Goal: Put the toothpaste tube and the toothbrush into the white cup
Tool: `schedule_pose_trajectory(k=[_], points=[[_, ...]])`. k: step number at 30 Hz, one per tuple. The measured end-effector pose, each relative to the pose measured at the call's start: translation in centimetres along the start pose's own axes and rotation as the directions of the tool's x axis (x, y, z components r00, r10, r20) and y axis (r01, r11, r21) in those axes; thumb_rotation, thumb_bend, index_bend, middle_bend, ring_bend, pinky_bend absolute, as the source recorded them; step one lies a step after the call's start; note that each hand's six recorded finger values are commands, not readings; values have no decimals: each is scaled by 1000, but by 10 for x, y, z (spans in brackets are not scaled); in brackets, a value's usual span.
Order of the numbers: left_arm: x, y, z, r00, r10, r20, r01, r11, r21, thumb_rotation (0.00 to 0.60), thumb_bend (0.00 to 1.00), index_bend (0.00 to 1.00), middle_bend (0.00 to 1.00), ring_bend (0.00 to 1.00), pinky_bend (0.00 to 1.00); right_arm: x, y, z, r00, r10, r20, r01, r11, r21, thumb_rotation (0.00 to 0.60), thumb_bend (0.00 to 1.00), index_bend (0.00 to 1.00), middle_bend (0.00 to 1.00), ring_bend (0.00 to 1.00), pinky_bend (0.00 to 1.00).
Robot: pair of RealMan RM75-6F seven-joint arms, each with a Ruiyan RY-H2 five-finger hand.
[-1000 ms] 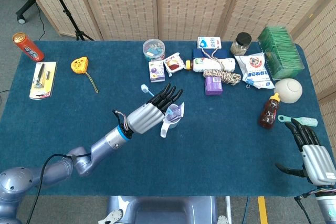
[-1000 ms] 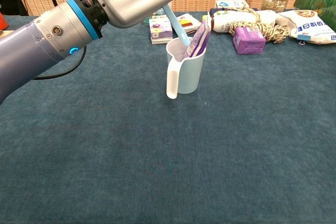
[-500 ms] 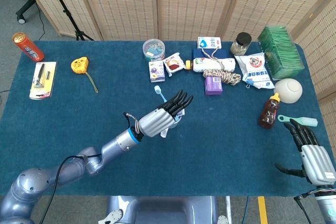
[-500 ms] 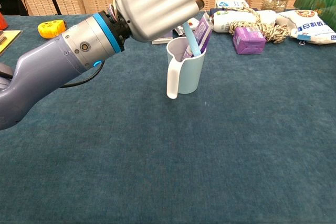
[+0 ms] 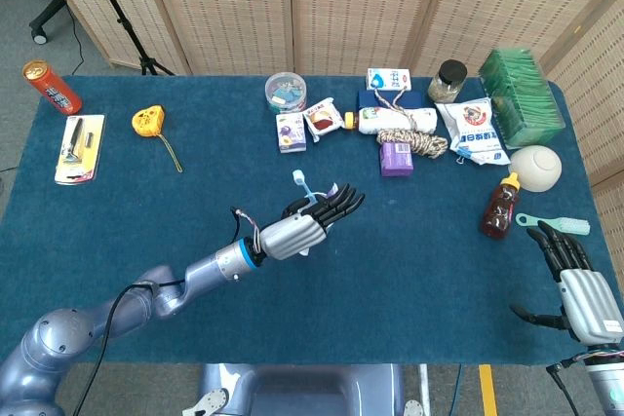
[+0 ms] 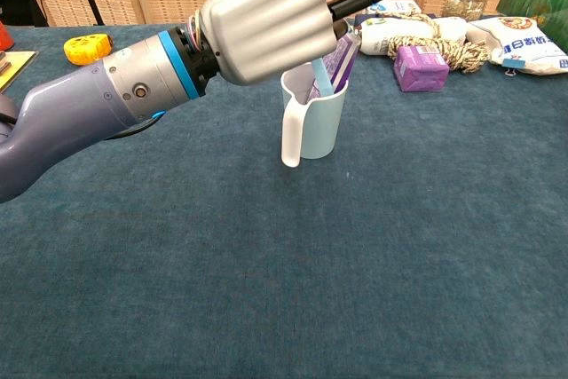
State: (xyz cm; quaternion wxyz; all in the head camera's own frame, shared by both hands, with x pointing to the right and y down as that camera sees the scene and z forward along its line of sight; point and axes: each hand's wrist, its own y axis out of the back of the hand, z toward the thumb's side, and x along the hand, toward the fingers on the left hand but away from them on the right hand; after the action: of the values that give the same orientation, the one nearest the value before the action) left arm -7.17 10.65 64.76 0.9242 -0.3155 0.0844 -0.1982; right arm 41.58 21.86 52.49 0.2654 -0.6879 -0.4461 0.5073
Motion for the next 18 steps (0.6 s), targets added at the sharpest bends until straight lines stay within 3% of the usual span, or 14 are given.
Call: schedule_pose_trajectory(k=[18], points=[[1, 9, 23, 996, 58, 62, -60, 998, 31, 600, 441, 460, 0, 0, 0, 0, 1, -1, 1000, 1, 0, -1, 1000, -4, 600, 0, 0, 0, 0, 0]])
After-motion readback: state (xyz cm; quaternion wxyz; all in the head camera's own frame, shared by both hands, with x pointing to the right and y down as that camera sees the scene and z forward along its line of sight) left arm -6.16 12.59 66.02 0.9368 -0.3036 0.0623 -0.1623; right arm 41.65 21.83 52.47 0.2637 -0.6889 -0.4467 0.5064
